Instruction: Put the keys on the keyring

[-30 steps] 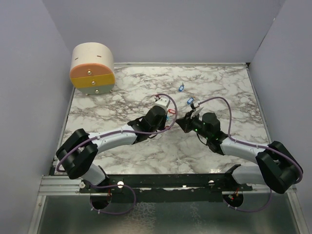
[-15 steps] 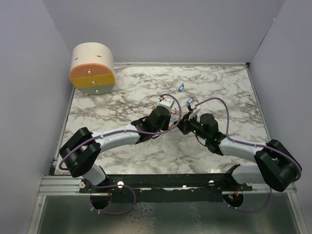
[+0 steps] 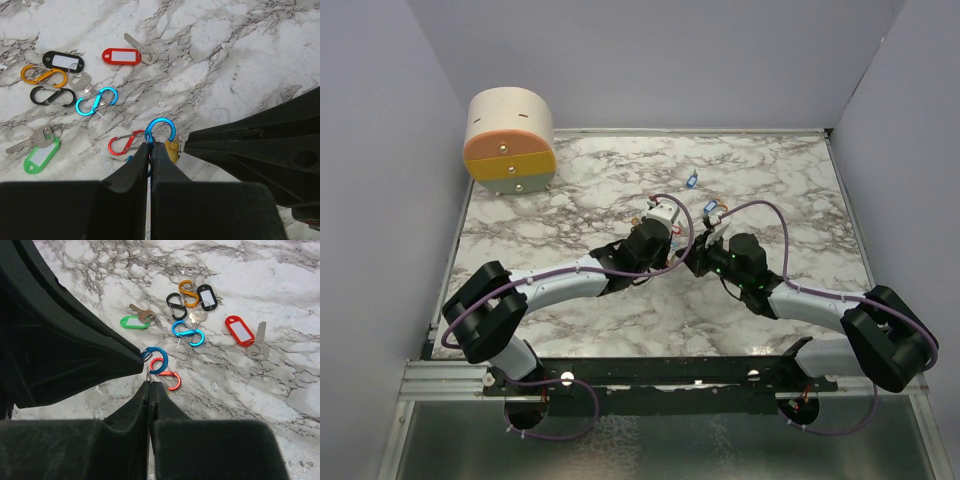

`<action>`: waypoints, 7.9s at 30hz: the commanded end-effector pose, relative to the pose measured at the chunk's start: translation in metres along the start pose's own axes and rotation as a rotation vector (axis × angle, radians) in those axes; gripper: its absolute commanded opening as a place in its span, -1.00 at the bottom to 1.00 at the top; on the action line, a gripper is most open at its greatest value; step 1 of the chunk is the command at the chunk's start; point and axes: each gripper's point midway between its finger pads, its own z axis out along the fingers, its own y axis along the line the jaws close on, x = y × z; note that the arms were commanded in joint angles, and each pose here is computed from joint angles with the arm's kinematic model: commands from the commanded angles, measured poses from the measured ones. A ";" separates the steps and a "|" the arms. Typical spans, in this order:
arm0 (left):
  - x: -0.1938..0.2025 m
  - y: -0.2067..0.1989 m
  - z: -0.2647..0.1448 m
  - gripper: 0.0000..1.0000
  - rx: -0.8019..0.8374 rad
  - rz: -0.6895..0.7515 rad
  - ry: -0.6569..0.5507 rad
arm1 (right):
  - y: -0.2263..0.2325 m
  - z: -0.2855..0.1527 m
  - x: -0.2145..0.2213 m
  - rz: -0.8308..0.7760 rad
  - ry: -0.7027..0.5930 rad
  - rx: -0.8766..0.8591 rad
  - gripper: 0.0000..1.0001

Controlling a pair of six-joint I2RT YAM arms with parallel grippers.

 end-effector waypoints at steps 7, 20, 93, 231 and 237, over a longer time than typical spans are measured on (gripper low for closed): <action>-0.011 -0.012 0.001 -1.00 0.033 0.002 -0.026 | 0.000 0.005 -0.018 -0.023 -0.049 0.014 -0.99; -0.013 -0.014 -0.004 -1.00 0.035 0.005 -0.035 | -0.007 0.007 -0.015 -0.024 -0.040 0.053 -0.99; 0.000 -0.042 0.013 -1.00 0.129 0.267 0.329 | -0.079 -0.042 -0.021 0.123 -0.102 0.536 0.05; -0.034 -0.048 -0.012 -1.00 0.213 0.256 0.273 | -0.026 -0.010 0.002 -0.101 -0.142 0.118 -0.10; -0.029 -0.052 -0.014 -1.00 0.225 0.258 0.281 | -0.032 -0.006 0.001 -0.097 -0.146 0.146 -0.18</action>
